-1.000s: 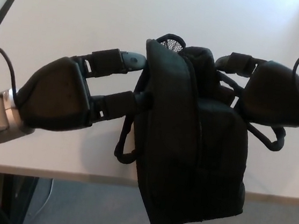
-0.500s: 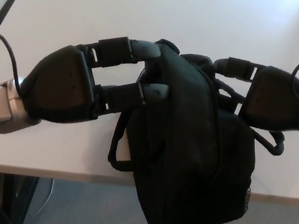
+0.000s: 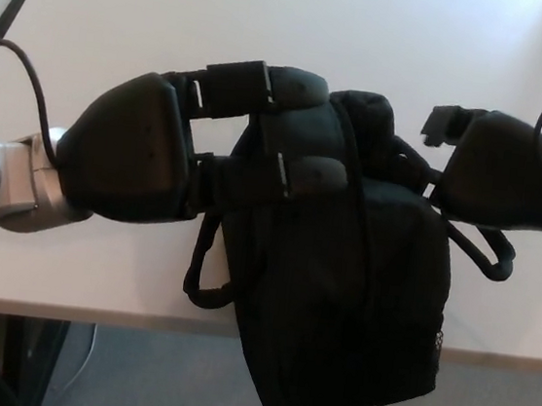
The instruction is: A lunch bag is kept on the middle of the desk and the robot uses both its hands to grab the opening of the bag from the left and right and moves its hands away from each other to spread the bag open
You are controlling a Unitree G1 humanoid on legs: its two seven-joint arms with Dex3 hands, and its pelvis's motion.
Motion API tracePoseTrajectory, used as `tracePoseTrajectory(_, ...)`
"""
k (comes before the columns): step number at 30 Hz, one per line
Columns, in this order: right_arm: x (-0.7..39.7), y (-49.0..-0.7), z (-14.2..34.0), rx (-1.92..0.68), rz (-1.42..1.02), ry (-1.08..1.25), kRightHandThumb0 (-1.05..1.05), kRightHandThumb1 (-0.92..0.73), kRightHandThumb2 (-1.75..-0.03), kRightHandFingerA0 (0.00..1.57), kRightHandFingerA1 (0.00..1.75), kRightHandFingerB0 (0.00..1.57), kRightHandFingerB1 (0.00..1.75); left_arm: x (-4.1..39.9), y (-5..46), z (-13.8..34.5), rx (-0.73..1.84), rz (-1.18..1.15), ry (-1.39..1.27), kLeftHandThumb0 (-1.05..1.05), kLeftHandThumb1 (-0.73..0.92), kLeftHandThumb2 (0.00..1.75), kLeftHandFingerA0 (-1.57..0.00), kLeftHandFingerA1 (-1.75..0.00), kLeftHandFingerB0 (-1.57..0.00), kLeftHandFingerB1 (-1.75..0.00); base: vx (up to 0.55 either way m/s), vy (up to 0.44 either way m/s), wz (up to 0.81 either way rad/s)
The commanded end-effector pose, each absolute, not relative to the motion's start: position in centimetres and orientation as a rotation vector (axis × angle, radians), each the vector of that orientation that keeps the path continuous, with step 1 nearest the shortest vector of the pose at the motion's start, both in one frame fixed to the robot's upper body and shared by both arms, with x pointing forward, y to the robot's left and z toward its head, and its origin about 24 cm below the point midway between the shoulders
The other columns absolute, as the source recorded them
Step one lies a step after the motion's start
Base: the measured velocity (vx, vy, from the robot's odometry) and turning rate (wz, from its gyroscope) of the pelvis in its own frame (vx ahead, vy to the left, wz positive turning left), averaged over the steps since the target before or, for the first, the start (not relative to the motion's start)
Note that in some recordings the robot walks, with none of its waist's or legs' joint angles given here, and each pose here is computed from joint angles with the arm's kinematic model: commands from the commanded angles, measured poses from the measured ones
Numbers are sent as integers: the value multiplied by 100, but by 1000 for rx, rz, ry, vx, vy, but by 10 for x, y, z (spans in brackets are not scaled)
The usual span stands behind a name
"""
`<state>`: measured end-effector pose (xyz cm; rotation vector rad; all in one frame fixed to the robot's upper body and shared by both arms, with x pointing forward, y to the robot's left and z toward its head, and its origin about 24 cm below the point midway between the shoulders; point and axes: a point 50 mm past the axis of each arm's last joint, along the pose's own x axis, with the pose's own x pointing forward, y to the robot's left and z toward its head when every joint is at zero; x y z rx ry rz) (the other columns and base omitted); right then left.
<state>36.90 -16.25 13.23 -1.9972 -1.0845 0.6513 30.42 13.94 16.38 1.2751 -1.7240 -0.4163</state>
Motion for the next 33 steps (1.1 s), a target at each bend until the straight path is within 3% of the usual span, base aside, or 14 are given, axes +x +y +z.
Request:
tracePoseTrajectory(1, 364, -164, 118, -1946, 743, -980, -40, -61, -59, 72, 87, 14, 29, 300, 135, 165, 1230, -445, -1705, -10, 51, 59, -39, -38, -33, -35, 0, 0, 0)
tracePoseTrajectory(7, 363, -162, 119, -2004, 761, -1067, -39, -61, -59, 33, 36, 24, 29, 295, 135, 156, 1248, -473, -1701, -16, 48, 57, -38, -39, -35, -35, 0, 0, 0)
tracePoseTrajectory(15, 365, -161, 116, -1918, 738, -928, -39, -57, -58, 38, 33, 21, 30, 288, 138, 128, 1212, -520, -1635, -8, 47, 55, -56, -40, -50, -36, 0, 0, 0)
tracePoseTrajectory(17, 363, -161, 115, -1895, 737, -930, -40, -54, -57, 42, 34, 25, 30, 286, 144, 112, 1251, -542, -1497, -19, 41, 54, -116, -57, -104, -58, 0, 0, 0)
tracePoseTrajectory(20, 363, -161, 115, -1876, 742, -912, -39, -54, -56, 40, 33, 24, 30, 283, 151, 96, 1249, -547, -1383, -17, 40, 54, -120, -58, -109, -61, 0, 0, 0)
tracePoseTrajectory(21, 362, -162, 114, -1873, 733, -919, -40, -54, -57, 41, 33, 24, 30, 281, 157, 84, 1263, -563, -1328, -13, 37, 68, -122, -63, -111, -64, 0, 0, 0)
tracePoseTrajectory(22, 362, -162, 115, -1863, 729, -912, -40, -54, -56, 40, 33, 25, 31, 277, 167, 65, 1276, -573, -1254, -22, 24, 109, -114, -128, -107, -104, 0, 0, 0)
tracePoseTrajectory(23, 362, -162, 115, -1862, 729, -910, -40, -53, -56, 41, 34, 25, 31, 275, 169, 60, 1277, -567, -1232, -21, 21, 107, -126, -134, -112, -125, 0, 0, 0)
tracePoseTrajectory(24, 362, -162, 115, -1863, 728, -910, -40, -53, -56, 42, 34, 26, 31, 274, 173, 51, 1280, -548, -1194, -25, 21, 123, -104, -169, -90, -153, 0, 0, 0)
tracePoseTrajectory(28, 361, -162, 116, -1858, 723, -928, -39, -52, -56, 45, 35, 30, 32, 268, 183, 30, 1287, -503, -1069, -22, 26, 125, -95, -171, -84, -160, 0, 0, 0)
tracePoseTrajectory(29, 360, -162, 114, -1839, 714, -927, -37, -49, -56, 67, 41, 60, 39, 266, 186, 24, 1266, -476, -1032, -19, 33, 121, -94, -171, -81, -160, 0, 0, 0)
tracePoseTrajectory(30, 359, -162, 113, -1830, 710, -927, -37, -49, -56, 67, 41, 60, 39, 265, 187, 22, 1258, -464, -1016, -19, 33, 121, -94, -171, -81, -160, 0, 0, 0)
tracePoseTrajectory(32, 358, -162, 110, -1833, 709, -929, -40, -50, -56, 85, 105, 88, 60, 263, 191, 17, 1255, -442, -974, -19, 43, 116, -98, -169, -80, -153, 0, 0, 0)
tracePoseTrajectory(33, 358, -162, 110, -1839, 711, -931, -40, -50, -56, 85, 105, 88, 60, 263, 192, 16, 1256, -437, -967, -19, 43, 116, -98, -169, -80, -153, 0, 0, 0)
